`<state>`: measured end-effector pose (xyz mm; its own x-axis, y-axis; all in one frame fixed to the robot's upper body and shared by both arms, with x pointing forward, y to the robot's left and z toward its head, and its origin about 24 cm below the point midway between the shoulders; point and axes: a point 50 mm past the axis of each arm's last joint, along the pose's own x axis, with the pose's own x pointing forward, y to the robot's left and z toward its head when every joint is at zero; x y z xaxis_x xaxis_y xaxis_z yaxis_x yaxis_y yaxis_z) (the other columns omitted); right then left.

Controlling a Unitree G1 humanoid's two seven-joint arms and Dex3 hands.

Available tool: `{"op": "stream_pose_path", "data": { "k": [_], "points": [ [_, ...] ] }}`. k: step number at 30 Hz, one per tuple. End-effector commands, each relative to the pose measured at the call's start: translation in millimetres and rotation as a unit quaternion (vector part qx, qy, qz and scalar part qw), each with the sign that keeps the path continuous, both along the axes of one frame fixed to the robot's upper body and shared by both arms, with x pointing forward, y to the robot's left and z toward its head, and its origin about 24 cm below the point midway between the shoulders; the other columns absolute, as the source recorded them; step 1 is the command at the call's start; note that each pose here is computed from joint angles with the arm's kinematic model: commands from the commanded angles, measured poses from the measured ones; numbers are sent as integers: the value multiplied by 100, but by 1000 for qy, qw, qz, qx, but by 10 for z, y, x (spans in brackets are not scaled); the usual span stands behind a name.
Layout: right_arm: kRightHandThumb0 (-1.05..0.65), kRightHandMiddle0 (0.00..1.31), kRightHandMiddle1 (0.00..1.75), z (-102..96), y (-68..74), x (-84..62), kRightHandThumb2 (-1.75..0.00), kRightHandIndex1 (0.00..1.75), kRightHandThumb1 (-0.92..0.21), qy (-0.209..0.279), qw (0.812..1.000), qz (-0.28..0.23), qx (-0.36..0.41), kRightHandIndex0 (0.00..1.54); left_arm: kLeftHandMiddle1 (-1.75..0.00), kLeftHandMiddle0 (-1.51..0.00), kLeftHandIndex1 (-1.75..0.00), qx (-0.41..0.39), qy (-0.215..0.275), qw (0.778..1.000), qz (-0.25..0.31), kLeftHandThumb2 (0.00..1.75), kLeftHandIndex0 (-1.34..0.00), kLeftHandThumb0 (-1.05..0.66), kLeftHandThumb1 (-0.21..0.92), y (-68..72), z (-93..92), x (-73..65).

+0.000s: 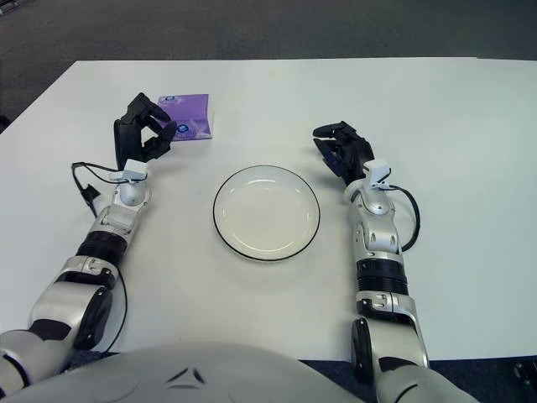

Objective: Put the tissue paper into the plate.

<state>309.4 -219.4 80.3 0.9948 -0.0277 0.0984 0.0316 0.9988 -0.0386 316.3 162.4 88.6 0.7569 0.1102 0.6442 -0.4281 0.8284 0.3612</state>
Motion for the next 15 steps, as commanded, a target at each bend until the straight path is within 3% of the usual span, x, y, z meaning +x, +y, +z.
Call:
{"op": "stream_pose_path", "data": {
  "k": [1,4,9,15],
  "points": [
    [-1,54,112,-215,-34,-92,-15,140,-92,36,999,-6,9,62,-175,-80,-165,21,56,998,22,40,-64,-41,92,45,-381,-207],
    [-1,54,112,-218,-32,-95,-15,139,-92,37,999,-5,9,62,-175,-81,-163,49,31,998,26,38,-65,-39,92,22,-293,-207],
    [-1,54,112,-222,-25,-96,-15,139,-92,38,999,-2,8,62,-175,-76,-148,120,-4,991,52,28,-51,-37,92,15,-175,-214],
    [-1,54,112,-226,-10,-95,-15,136,-91,41,999,1,7,64,-174,-72,-142,175,-49,981,70,23,-51,-36,92,5,-70,-240]
  ]
}}
